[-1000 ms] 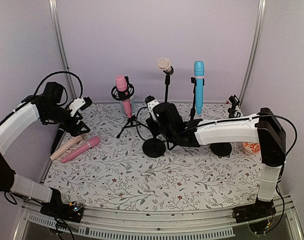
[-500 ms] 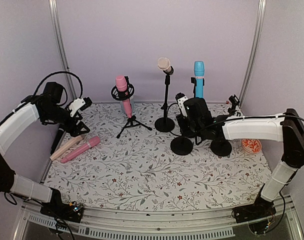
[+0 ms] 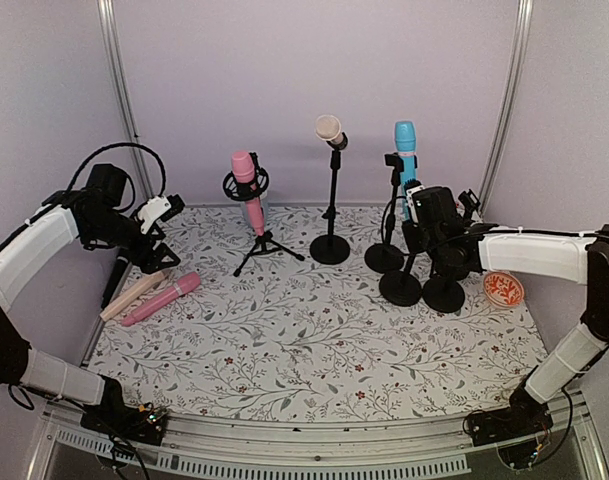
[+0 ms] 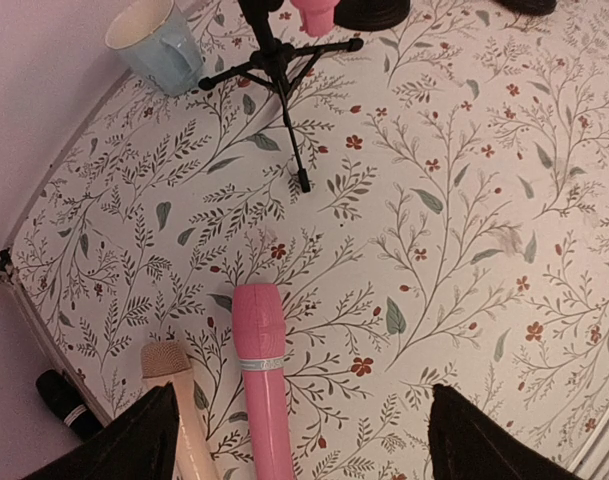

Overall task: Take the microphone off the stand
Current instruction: Place the microphone stand at the corner of the board.

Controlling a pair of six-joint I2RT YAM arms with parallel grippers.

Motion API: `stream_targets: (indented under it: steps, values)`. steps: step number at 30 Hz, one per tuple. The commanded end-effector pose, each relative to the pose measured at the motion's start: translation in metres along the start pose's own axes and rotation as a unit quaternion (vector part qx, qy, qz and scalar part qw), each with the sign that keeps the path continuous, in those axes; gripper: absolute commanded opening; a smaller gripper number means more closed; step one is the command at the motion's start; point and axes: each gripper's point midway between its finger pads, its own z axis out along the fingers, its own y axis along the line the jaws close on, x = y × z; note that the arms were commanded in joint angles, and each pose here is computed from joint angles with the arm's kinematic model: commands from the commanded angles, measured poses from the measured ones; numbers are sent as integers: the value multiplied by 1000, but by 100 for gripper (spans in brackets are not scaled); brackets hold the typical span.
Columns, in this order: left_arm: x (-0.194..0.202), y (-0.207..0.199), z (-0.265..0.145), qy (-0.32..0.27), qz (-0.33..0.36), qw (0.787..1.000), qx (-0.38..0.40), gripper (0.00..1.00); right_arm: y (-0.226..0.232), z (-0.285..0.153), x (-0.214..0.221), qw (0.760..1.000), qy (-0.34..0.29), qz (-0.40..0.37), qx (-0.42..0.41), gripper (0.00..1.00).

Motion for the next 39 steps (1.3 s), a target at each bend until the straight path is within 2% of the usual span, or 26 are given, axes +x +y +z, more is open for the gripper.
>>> stream_targets:
  steps: [1, 9, 14, 15, 19, 20, 22, 24, 29, 34, 39]
  values:
    - [-7, -3, -6, -8, 8, 1000, 2, 88, -35, -8, 0, 999, 11, -13, 45, 3]
    - [-7, -3, -6, -9, 9, 1000, 2, 88, -60, -8, 20, 992, 44, -66, 95, 3]
    - [-8, -4, -7, -11, 10, 1000, 3, 88, -63, -9, 20, 994, 45, -53, 85, 5]
    - [-9, -4, -7, -12, 10, 1000, 3, 88, -61, -10, 18, 995, 44, -47, 78, 10]
    - [-8, -4, -6, -11, 7, 1000, 3, 88, -53, -15, -3, 999, 23, -6, 38, 65]
    - [-8, -4, -7, -11, 7, 1000, 3, 88, -53, -19, -13, 1000, 11, 6, 28, 74]
    - [-9, -4, -8, -11, 7, 1000, 2, 88, -51, -27, -34, 999, -16, 29, 5, 85]
    - [-9, -4, -8, -11, 7, 1000, 2, 88, -53, -38, -63, 997, -54, 52, -18, 90]
    - [-9, -4, -8, -11, 6, 1000, 3, 88, -48, -52, -119, 988, -120, 68, -63, 96]
    - [-9, -4, -9, -11, 6, 1000, 1, 88, -34, -33, -145, 989, -130, 38, -67, 96]
    - [-8, -5, -12, -10, 9, 1000, -1, 88, -25, -8, -156, 991, -125, 13, -56, 92]
